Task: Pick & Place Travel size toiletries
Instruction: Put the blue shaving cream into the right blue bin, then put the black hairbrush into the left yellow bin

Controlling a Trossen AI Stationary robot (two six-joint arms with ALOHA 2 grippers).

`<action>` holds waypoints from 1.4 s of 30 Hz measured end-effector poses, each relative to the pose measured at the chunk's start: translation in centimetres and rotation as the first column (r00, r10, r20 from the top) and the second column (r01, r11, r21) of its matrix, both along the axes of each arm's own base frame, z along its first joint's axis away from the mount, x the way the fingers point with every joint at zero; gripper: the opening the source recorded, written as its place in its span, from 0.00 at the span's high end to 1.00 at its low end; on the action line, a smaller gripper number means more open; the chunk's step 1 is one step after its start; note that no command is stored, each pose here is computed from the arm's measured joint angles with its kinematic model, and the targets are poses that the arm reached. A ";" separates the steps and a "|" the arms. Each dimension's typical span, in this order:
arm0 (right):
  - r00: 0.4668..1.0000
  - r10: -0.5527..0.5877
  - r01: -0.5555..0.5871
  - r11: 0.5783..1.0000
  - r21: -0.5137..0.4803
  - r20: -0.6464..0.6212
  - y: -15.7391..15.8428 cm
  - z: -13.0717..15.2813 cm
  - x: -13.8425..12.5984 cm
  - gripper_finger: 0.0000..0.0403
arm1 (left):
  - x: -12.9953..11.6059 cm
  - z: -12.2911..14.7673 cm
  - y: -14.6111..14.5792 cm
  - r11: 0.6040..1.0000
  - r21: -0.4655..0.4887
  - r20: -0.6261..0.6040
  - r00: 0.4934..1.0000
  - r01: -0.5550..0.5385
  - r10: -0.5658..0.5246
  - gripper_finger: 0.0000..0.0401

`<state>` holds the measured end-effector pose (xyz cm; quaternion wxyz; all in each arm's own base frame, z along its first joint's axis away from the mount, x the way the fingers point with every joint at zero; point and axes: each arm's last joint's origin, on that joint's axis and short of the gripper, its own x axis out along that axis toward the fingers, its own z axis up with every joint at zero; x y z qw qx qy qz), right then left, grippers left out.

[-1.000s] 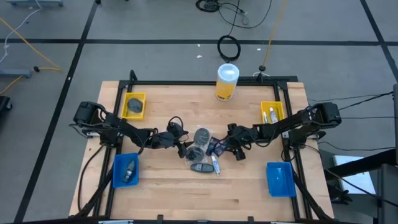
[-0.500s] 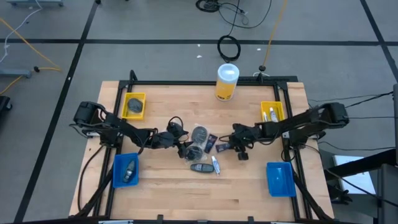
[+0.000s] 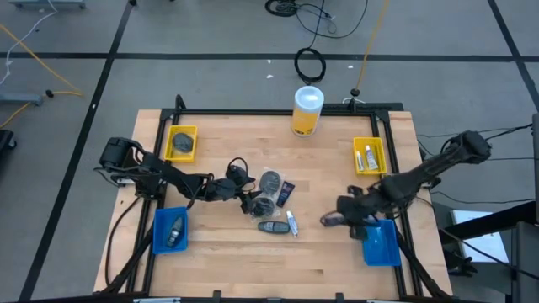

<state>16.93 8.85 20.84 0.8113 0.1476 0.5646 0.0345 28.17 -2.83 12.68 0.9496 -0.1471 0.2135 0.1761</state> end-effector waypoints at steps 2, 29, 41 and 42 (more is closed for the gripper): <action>0.995 -0.029 0.034 0.998 0.050 -0.095 0.9 1.2 -0.9 0.71 | 0.0 0.0 0.0 1.000 -0.004 0.002 1.000 -0.002 0.002 0.36; 0.623 -0.487 0.492 0.852 -0.178 -0.612 3.9 -0.1 -7.1 0.69 | 0.0 0.0 0.0 1.000 0.023 -0.005 1.000 0.007 -0.007 0.34; 0.725 -0.395 0.460 0.887 -0.030 -0.565 3.7 -0.9 -7.1 0.47 | 0.0 0.0 0.0 1.000 0.021 -0.004 1.000 0.005 -0.005 0.37; 0.732 -0.387 0.462 0.887 -0.009 -0.561 3.5 -0.7 -7.1 0.45 | 0.0 0.0 0.0 1.000 0.021 -0.002 1.000 0.005 -0.005 0.36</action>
